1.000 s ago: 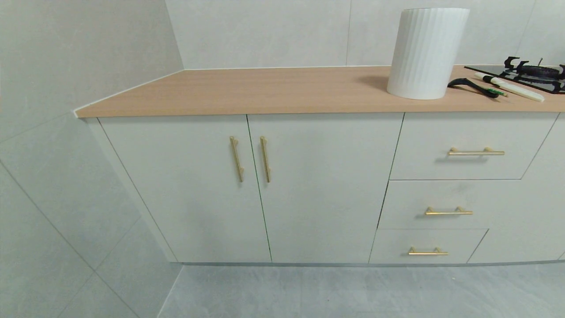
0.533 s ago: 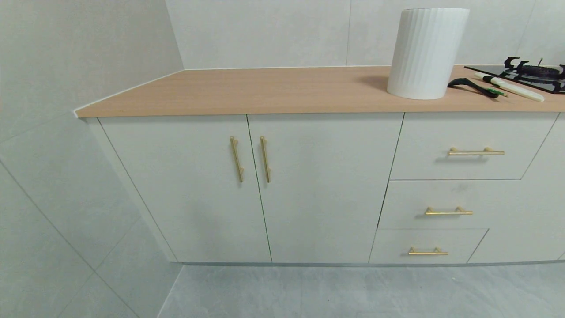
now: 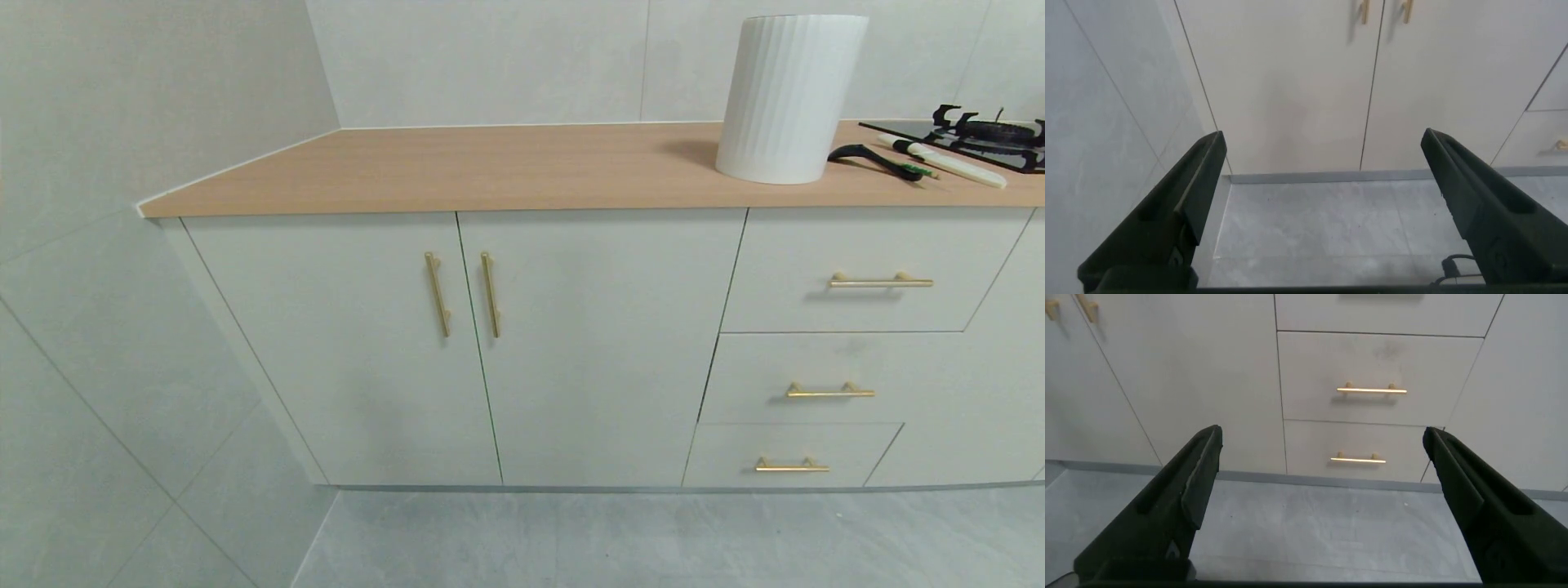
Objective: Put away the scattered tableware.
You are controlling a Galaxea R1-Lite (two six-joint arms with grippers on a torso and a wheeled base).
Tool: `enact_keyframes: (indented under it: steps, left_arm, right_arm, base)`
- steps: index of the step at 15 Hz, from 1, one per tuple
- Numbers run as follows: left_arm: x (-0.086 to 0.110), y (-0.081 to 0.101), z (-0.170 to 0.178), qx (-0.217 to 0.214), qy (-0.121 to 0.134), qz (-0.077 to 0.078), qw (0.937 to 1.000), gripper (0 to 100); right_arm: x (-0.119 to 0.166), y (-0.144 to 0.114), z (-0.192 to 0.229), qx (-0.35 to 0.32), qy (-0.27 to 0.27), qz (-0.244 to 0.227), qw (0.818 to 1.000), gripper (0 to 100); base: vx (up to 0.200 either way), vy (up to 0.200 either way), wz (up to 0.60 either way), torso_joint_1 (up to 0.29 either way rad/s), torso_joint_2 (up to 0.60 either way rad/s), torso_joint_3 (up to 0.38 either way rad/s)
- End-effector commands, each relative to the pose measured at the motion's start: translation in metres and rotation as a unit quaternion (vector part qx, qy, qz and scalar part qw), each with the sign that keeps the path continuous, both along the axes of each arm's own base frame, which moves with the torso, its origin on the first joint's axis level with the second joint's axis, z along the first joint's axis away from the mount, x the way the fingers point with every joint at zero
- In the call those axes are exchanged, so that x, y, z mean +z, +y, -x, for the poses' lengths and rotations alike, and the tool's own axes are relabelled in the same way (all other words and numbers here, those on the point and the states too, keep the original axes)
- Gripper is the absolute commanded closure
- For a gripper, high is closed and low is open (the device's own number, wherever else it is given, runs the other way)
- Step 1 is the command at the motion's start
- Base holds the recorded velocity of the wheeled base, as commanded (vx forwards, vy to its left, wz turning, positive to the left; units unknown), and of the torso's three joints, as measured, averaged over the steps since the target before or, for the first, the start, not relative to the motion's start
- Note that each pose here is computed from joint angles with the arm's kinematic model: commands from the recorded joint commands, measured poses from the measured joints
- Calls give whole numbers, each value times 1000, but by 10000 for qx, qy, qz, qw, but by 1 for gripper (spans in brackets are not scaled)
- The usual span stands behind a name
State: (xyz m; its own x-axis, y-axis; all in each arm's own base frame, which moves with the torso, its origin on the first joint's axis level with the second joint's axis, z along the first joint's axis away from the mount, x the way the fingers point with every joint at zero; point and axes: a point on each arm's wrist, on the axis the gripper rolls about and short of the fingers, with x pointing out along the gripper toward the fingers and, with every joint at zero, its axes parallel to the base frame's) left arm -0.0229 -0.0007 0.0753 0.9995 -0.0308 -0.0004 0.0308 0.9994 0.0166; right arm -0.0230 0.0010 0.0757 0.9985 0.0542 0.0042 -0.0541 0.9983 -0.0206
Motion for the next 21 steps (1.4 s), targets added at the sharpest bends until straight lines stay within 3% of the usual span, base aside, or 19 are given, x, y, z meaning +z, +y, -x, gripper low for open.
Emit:
enact_keyframes:
  steps: [1, 5, 21]
  left_arm:
    - [0, 0, 0, 1, 13, -1, 10000, 0]
    - [0, 0, 0, 1, 13, 6, 10000, 0]
    - [0, 0, 0, 1, 13, 6, 10000, 0]
  right_arm:
    - [0, 0, 0, 5, 21, -2, 10000, 0]
    - [0, 0, 0, -3, 14, -2, 10000, 0]
    - [0, 0, 0, -3, 21, -2, 10000, 0]
  base:
    - [0, 0, 0, 0, 0, 0]
    - [0, 0, 0, 0, 0, 0]
    - [0, -200, 0, 2, 3, 5]
